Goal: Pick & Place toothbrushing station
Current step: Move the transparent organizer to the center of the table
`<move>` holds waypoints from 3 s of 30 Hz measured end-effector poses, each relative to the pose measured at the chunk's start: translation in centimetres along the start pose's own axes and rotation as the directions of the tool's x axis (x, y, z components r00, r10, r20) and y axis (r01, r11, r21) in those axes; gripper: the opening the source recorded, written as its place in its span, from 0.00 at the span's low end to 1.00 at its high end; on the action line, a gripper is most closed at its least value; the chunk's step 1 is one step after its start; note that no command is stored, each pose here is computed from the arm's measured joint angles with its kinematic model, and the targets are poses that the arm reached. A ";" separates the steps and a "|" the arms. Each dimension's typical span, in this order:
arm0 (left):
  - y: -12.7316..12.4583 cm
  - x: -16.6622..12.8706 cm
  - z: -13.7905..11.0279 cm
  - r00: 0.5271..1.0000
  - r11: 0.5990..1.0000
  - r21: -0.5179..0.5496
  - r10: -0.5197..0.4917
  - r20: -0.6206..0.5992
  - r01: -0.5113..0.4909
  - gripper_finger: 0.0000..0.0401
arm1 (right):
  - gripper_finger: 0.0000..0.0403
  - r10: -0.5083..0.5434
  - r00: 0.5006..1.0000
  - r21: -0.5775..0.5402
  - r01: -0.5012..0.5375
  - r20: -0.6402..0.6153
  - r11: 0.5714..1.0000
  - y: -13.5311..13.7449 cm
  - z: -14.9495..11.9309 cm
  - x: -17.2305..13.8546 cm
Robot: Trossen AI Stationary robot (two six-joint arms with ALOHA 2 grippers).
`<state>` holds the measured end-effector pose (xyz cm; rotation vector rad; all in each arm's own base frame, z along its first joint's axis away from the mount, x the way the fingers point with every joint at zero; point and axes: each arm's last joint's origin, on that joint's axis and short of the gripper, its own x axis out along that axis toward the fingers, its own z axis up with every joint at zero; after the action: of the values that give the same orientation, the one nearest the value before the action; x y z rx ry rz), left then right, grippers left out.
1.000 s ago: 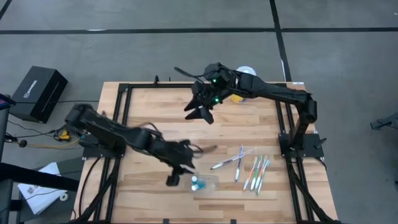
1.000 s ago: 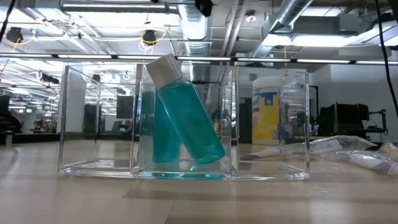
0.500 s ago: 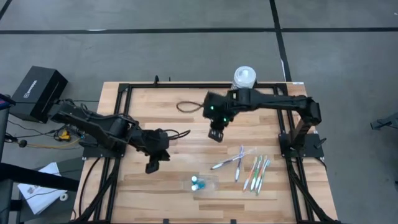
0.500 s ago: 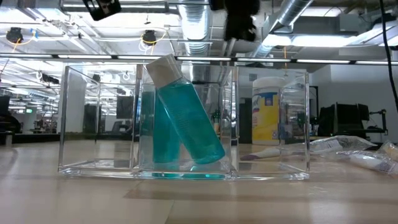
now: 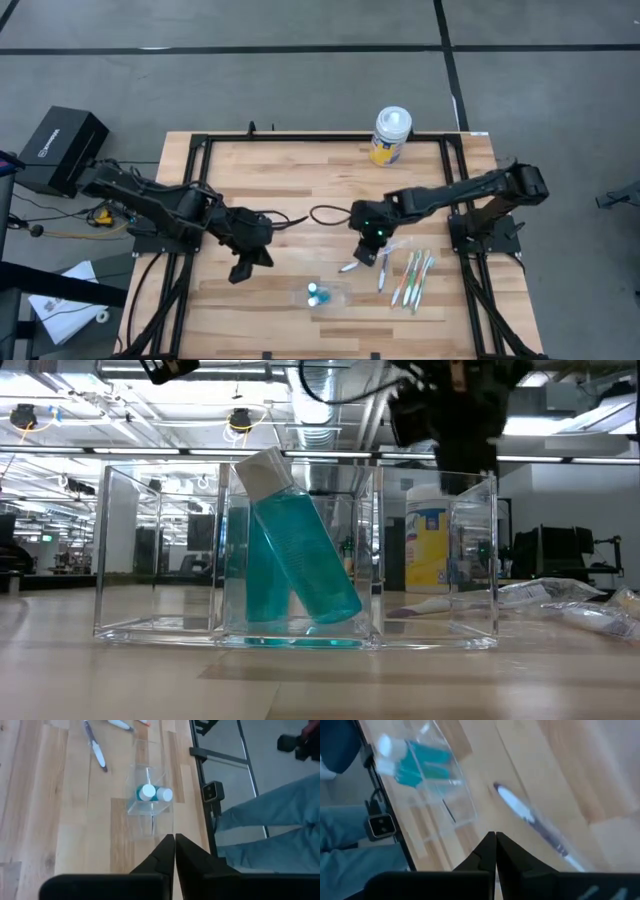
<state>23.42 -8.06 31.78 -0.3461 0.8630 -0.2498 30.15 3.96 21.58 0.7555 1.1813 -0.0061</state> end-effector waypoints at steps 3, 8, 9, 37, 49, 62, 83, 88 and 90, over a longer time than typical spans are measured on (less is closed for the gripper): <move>0.0 0.3 0.3 1.000 1.000 -0.014 -0.005 0.020 0.005 0.01 | 0.00 0.038 0.999 -0.007 -0.038 -0.004 0.999 -0.8 -0.5 1.1; 0.1 3.1 0.7 0.996 0.995 -0.075 -0.076 -0.042 0.072 0.02 | 0.00 0.088 0.996 -0.035 -0.088 0.006 0.996 -1.3 -1.0 2.0; 0.0 4.0 0.8 0.994 0.992 -0.087 -0.096 -0.055 0.091 0.02 | 0.00 0.094 0.996 -0.035 -0.093 0.001 0.995 -1.4 -1.1 2.2; -0.6 12.8 1.7 0.968 0.976 -0.122 -0.196 -0.154 0.178 0.01 | 0.00 0.268 0.962 -0.092 -0.262 0.051 0.961 -0.1 -4.2 4.9; -0.5 11.7 2.6 0.984 0.982 -0.115 -0.162 -0.075 0.152 0.01 | 0.00 0.325 0.946 -0.065 -0.325 -0.011 0.944 -0.1 -4.2 9.9; -0.2 11.6 2.6 0.976 0.976 -0.119 -0.194 -0.098 0.182 0.01 | 0.00 0.354 0.935 -0.064 -0.352 0.033 0.934 -0.3 -2.0 10.2; -0.5 12.7 1.1 0.952 0.978 -0.091 -0.205 -0.227 0.189 0.01 | 0.00 0.382 0.924 -0.080 -0.379 0.017 0.922 -0.5 -1.7 10.0; -0.1 13.7 0.8 0.949 0.980 -0.093 -0.194 -0.248 0.176 0.01 | 0.00 0.389 0.921 -0.080 -0.387 0.018 0.919 -0.4 -1.7 10.0; -0.1 13.8 0.8 0.949 0.980 -0.078 -0.195 -0.247 0.181 0.01 | 0.00 0.394 0.919 -0.081 -0.392 0.013 0.917 -0.3 -1.7 10.0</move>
<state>32.72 -12.84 22.73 -0.4551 1.0924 -0.4558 32.73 8.31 12.81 0.9109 0.9791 0.3610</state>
